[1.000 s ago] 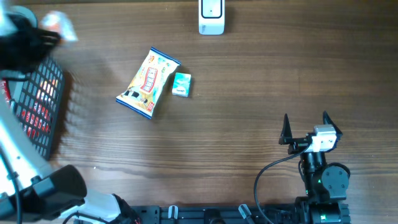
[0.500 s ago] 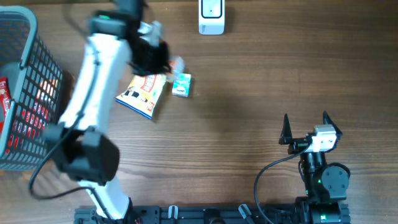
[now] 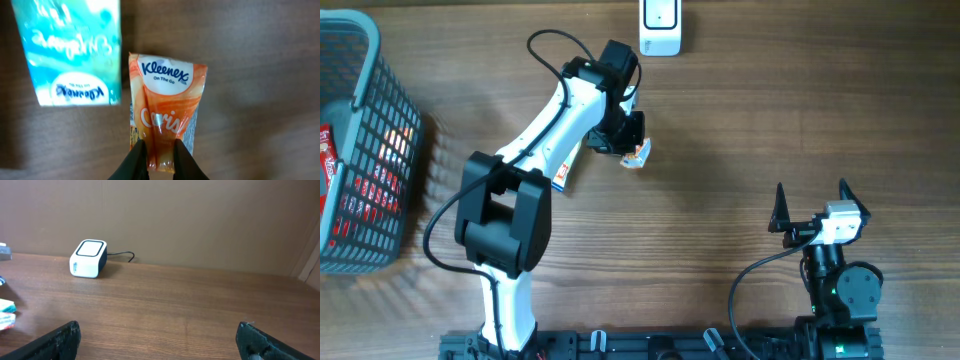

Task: Scan the item barcode
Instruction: 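Carry the orange tissue pack out and set it beside the green pack, then lower the left gripper into the basket and grasp the red snack bag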

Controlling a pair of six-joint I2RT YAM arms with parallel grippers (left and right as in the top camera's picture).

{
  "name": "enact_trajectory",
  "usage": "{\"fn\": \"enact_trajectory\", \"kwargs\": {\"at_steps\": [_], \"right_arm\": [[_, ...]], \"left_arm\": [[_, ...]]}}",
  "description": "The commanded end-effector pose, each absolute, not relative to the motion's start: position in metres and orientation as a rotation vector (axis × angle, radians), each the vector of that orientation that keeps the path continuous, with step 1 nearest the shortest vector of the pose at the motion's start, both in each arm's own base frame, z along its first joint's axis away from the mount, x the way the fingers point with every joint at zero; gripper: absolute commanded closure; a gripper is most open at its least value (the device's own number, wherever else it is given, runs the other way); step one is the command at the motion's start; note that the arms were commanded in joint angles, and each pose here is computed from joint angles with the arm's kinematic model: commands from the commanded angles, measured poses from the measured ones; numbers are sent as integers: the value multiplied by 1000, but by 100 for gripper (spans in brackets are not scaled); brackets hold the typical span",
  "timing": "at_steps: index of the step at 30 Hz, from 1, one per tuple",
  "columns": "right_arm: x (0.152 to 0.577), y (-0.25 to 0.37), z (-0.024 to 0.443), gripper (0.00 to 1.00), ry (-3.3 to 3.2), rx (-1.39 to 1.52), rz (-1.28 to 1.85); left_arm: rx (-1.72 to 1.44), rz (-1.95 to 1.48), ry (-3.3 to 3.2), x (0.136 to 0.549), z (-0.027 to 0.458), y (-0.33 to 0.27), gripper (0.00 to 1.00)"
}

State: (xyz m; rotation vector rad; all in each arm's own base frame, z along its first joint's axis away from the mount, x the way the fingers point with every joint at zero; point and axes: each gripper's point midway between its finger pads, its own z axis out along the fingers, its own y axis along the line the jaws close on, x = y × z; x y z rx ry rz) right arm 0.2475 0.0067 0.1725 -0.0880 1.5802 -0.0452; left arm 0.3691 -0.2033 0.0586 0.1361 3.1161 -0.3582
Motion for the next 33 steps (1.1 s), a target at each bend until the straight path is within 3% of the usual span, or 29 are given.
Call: {"fn": "enact_trajectory", "kwargs": {"at_steps": [1, 4, 6, 7, 10, 14, 21, 28, 33], "right_arm": [[247, 6, 174, 0, 1571, -94, -55], [247, 6, 174, 0, 1571, -94, -55], [247, 6, 174, 0, 1571, -94, -55], [247, 6, 174, 0, 1571, -94, -55], [247, 6, 174, 0, 1571, -94, -55], [247, 6, 174, 0, 1571, -94, -56], [247, 6, 174, 0, 1571, -94, -55], [247, 6, 174, 0, 1571, -94, -56], [247, 6, 174, 0, 1571, -94, -56]], "left_arm": [[124, -237, 3086, 378, 51, -192, 83], [124, -246, 3067, 383, 52, -194, 50], [124, -251, 3055, 385, 52, -195, 9], [124, -257, 3046, 388, 53, -196, 0], [120, -278, 3031, 393, 62, -198, 0], [90, -367, 2963, 407, 111, -198, 0], [-50, -437, 2707, 427, 258, -148, 0], [-473, -292, 2357, 394, 384, 4, 0], [-921, -169, 2095, 345, 420, 126, 0]]}}
